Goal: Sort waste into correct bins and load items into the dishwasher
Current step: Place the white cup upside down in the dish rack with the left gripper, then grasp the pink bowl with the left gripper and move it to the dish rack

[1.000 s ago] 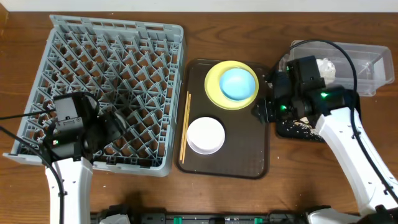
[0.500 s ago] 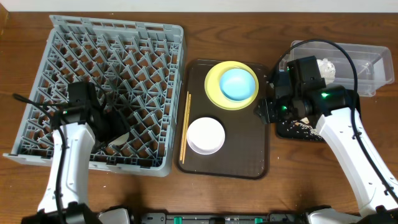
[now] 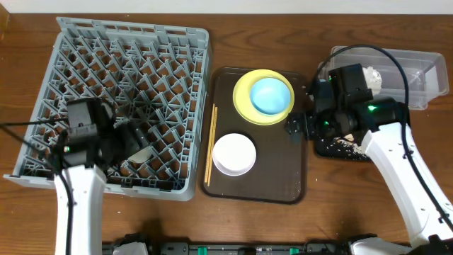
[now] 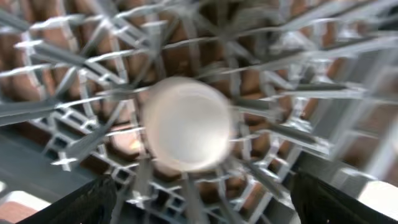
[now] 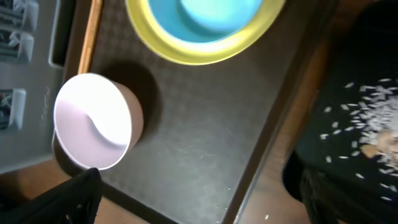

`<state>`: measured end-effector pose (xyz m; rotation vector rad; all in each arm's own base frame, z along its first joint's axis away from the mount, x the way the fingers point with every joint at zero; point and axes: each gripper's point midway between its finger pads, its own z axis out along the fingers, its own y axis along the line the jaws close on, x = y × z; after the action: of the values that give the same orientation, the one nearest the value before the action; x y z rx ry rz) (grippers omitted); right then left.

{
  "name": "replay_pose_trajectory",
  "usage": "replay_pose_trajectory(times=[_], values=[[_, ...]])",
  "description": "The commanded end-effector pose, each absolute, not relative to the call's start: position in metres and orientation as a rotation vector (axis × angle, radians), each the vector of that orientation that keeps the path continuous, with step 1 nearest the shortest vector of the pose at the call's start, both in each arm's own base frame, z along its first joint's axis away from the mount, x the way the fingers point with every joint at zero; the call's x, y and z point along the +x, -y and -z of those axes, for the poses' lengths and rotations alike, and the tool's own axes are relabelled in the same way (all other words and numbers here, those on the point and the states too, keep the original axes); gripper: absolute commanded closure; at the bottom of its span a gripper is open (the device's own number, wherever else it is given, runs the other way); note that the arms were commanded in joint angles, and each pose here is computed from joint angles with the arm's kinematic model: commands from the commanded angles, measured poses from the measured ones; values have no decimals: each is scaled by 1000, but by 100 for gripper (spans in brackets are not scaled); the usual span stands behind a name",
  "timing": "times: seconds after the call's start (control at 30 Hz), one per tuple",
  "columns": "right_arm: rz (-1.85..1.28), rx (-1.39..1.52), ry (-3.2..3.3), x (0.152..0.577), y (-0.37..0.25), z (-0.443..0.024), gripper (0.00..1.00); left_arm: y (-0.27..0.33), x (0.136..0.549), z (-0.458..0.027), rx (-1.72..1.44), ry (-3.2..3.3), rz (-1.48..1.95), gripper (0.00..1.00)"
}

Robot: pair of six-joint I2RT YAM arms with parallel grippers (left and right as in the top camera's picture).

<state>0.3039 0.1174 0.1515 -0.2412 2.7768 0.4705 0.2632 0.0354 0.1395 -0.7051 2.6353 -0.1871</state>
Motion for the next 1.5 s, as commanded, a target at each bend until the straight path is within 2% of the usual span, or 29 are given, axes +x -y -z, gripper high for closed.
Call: replay_pose_trajectory(times=[0.0,0.13,0.27,0.33,0.5,0.67,0.7,0.73,0.83,0.93,0.97,1.07,1.23,1.37,1.47], values=[[-372,-123,-2699,314,-90,-176,1,-1,271,-172,-514,-2559,303,9],[-342,69,-2640,316,-58,-193,1,64,277,-185,-193,-2539,396,8],[-322,148,-2666,309,-40,-191,1,126,277,-179,91,-2538,411,7],[-319,159,-2678,306,-38,-190,1,164,273,-168,247,-2548,433,2],[-319,160,-2683,305,-38,-189,1,242,260,-127,531,-2576,490,1],[-317,157,-2696,302,-38,-188,1,280,245,-67,686,-2665,456,3],[-317,157,-2696,302,-38,-188,1,282,242,-57,703,-2685,443,5],[-317,157,-2696,302,-38,-188,1,283,240,-47,717,-2708,428,11],[-317,158,-2696,303,-38,-188,1,280,235,-22,734,-2771,381,54],[-317,157,-2696,302,-38,-188,1,279,233,-15,739,-2793,370,81],[-317,157,-2696,302,-38,-188,1,280,234,-17,737,-2782,378,94],[-317,157,-2696,302,-38,-188,1,284,238,-33,729,-2739,411,94],[-317,157,-2696,302,-38,-188,1,285,261,-115,631,-2534,539,94],[-317,158,-2696,302,-38,-188,1,238,293,-186,420,-2388,683,94],[-317,158,-2697,302,-38,-188,1,206,309,-209,315,-2341,814,94]])
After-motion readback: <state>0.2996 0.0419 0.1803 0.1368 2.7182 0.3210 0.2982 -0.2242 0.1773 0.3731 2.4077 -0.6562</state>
